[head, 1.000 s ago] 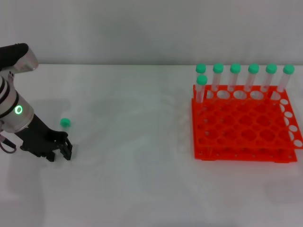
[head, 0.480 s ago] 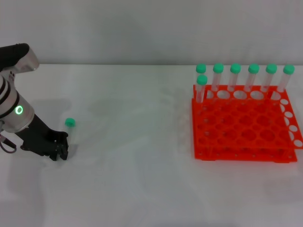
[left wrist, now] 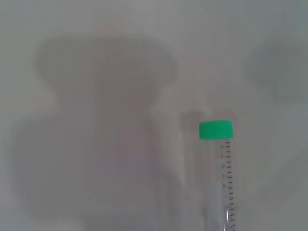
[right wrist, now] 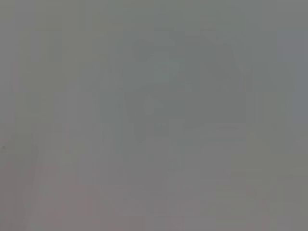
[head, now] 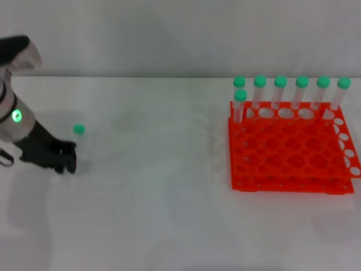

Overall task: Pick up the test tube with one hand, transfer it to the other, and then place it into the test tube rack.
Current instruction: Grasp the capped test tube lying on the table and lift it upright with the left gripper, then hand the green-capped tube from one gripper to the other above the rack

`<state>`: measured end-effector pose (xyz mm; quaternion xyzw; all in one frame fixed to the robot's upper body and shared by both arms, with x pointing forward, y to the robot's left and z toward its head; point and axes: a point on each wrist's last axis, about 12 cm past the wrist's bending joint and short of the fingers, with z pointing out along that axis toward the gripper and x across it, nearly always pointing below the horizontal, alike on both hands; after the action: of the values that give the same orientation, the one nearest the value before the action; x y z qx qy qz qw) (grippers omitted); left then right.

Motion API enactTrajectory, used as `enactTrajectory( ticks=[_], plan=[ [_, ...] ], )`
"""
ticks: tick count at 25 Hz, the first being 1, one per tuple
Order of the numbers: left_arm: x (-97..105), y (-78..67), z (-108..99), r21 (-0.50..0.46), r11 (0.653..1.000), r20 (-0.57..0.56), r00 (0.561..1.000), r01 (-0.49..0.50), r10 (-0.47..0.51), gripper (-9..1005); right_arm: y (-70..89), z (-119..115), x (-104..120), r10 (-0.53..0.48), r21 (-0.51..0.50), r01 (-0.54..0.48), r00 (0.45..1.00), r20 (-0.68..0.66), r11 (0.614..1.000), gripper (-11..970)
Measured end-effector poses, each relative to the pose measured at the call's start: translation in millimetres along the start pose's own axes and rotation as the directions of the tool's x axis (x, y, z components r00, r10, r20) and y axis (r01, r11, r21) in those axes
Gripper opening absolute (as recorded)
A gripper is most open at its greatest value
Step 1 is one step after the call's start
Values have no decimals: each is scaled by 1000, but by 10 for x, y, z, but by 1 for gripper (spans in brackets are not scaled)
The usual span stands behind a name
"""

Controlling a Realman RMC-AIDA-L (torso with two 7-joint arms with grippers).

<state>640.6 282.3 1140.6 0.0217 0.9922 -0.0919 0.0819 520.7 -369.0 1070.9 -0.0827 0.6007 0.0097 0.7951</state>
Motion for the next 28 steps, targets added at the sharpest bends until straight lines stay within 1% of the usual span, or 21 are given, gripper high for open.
enactTrajectory(
  ticks=[1,2,3,4,6,8,10,12,14,15,16,17,19,21,22,24,25,26,27,28],
  plan=[
    [-41,15,-64,10,1000,26,1000,4,-4,186,0,1,-1,4,0,-4,1000,1,1000,875],
    [-41,15,-64,10,1000,26,1000,4,-4,186,0,4,-3,6,-1,-6,1000,2,1000,875],
    [-146,33,-244,67,998,110,994,5,-12,186,1,6,-5,8,-2,-8,1000,3,1000,875],
    [-146,33,-244,67,998,110,994,5,-12,186,5,10,-8,9,-5,-9,1000,4,1000,875],
    [-206,40,-372,150,989,188,982,-15,-14,186,25,22,-13,19,-17,-19,1000,6,1000,875],
    [-224,41,-441,234,971,254,967,-56,-6,186,50,40,-19,31,-34,-30,999,9,999,874],
    [-202,57,-490,330,937,331,944,-115,-1,185,92,70,-31,42,-62,-41,999,13,997,874],
    [-141,80,-514,413,889,415,910,-197,9,185,140,105,-48,49,-104,-47,999,16,993,874],
    [-50,112,-523,469,833,508,861,-293,16,185,207,173,-98,61,-188,-55,998,22,981,873],
    [33,141,-520,486,794,573,819,-366,28,185,234,195,-121,66,-230,-59,998,21,971,873],
    [69,151,-527,488,773,608,793,-406,33,185,253,215,-141,67,-264,-59,998,21,963,873],
    [139,178,-517,483,749,649,759,-453,41,185,286,240,-172,74,-320,-66,997,15,945,872],
    [328,249,-486,459,698,739,673,-549,44,185,364,310,-250,95,-432,-85,996,1,898,872],
    [481,262,-432,436,663,787,616,-609,48,185,432,393,-341,125,-530,-122,992,-30,839,872],
    [545,256,-402,424,647,802,594,-634,55,185,473,437,-390,139,-574,-140,989,-46,807,871],
    [714,226,-328,385,602,846,529,-699,73,185,553,525,-478,160,-642,-169,985,-73,748,871],
    [787,209,-298,368,581,861,502,-726,82,185,613,584,-527,171,-678,-185,981,-88,711,871],
    [871,181,-259,337,555,882,462,-761,98,185,613,584,-527,171,-678,-185,981,-88,711,870],
    [947,145,-221,304,526,899,422,-794,116,185,739,683,-595,202,-735,-233,970,-132,637,870],
    [1000,111,-189,282,503,909,395,-817,131,185,773,710,-616,211,-749,-245,967,-143,615,870]
  ],
)
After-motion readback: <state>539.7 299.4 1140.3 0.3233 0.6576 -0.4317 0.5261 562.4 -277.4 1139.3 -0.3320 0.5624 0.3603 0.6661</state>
